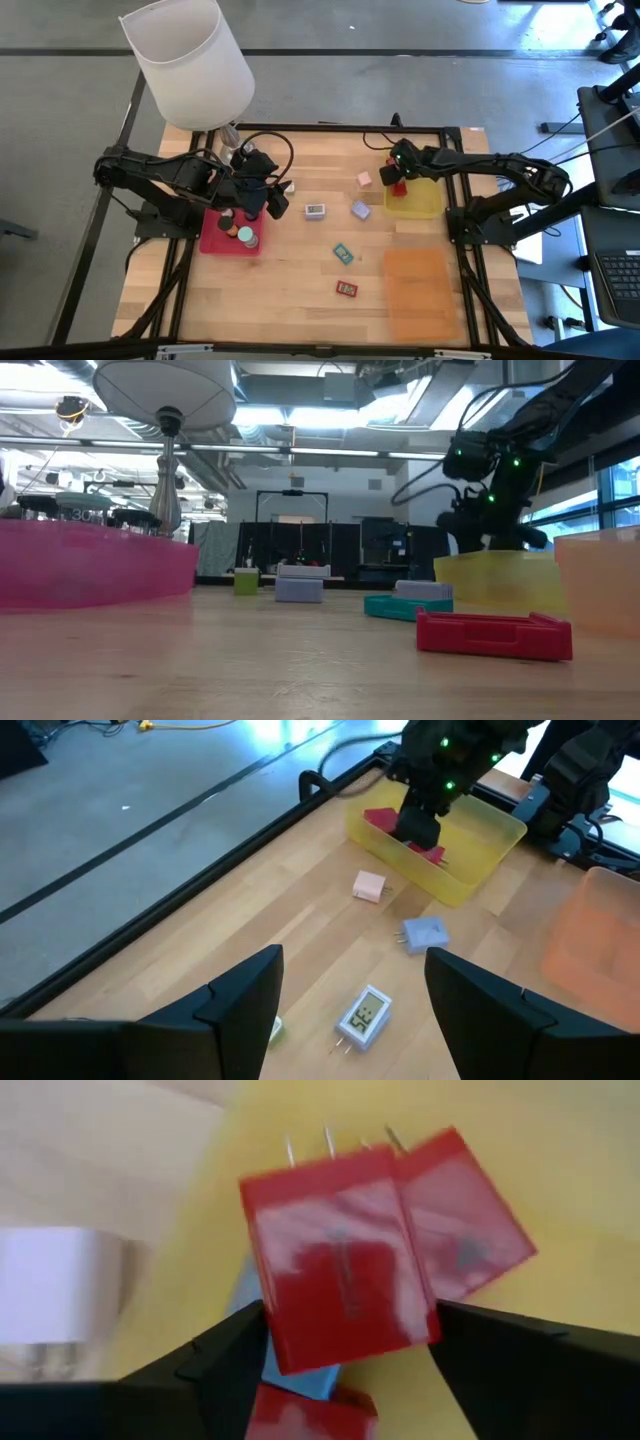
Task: Pick & Place Office items
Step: Put the red charger adapter into the yellow bin, then put the white charger adapter into the yellow bin
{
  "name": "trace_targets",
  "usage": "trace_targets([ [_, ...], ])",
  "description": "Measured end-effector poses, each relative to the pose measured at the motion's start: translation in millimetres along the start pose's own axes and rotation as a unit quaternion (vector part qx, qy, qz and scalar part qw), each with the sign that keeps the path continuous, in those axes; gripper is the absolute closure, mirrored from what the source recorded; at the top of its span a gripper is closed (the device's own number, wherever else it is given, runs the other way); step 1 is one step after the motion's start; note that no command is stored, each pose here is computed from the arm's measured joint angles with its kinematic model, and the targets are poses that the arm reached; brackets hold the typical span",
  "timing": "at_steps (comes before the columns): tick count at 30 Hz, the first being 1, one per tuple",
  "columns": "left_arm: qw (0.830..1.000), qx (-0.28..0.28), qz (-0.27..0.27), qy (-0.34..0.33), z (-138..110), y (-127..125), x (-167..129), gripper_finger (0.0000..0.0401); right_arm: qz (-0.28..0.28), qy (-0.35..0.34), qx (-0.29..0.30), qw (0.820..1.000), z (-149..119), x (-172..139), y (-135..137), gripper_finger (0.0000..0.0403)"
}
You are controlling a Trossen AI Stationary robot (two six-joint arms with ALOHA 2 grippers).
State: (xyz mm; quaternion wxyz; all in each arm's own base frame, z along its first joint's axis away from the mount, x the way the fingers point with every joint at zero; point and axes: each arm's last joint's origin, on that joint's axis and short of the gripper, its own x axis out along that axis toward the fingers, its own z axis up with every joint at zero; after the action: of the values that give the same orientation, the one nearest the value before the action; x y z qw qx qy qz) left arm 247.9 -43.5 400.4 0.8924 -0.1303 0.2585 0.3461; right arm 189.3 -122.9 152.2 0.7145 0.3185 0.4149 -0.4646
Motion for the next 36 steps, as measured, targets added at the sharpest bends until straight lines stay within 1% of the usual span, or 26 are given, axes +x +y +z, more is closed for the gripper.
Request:
trace_targets([
  [2,1.0,0.0,0.0,0.0,0.0,0.0,0.0,0.0159,0.006,-0.01,0.005,1.0,4.8,-2.4,2.6,0.0113],
  [7,1.0,0.0,0.001,0.0,0.0,0.1,0.0,0.0159,-0.002,-0.005,0.001,1.0,19.5,-16.6,8.7,0.0072],
  [10,1.0,0.0,0.001,0.0,0.0,0.1,0.0,0.0159,-0.015,0.011,-0.015,1.0,31.6,-32.7,12.6,0.0057],
  [14,1.0,0.0,0.0,0.0,0.0,0.1,0.0,0.0159,-0.014,0.017,-0.019,1.0,49.7,-59.1,20.9,0.0052],
  [17,1.0,0.0,0.001,0.0,0.0,0.1,0.0,0.0159,0.033,0.002,0.003,0.999,62.0,-77.6,34.6,0.0056],
  [19,1.0,0.0,0.001,-0.001,0.0,0.1,0.0,0.0159,0.068,-0.007,0.006,0.998,66.1,-87.4,44.6,0.006],
  [24,1.0,0.0,0.001,0.0,-0.1,0.1,0.0,0.0159,0.134,-0.053,-0.018,0.989,62.3,-101.1,73.6,0.0069],
  [26,1.0,0.0,0.001,0.0,0.0,0.1,0.0,0.0159,0.142,-0.064,-0.025,0.987,57.8,-100.7,84.6,0.0069],
  [29,1.0,0.0,0.002,-0.001,0.0,0.1,0.0,0.0159,0.128,-0.063,-0.036,0.989,51.1,-90.2,97.6,0.0069],
  [33,1.0,0.0,0.003,-0.002,0.0,0.2,0.0,0.0159,0.119,-0.029,-0.059,0.991,43.7,-65.6,111.5,0.0069],
  [36,1.0,0.0,0.003,-0.002,0.1,0.2,0.0,0.0159,0.109,0.002,-0.096,0.989,38.1,-45.8,117.9,0.0069],
])
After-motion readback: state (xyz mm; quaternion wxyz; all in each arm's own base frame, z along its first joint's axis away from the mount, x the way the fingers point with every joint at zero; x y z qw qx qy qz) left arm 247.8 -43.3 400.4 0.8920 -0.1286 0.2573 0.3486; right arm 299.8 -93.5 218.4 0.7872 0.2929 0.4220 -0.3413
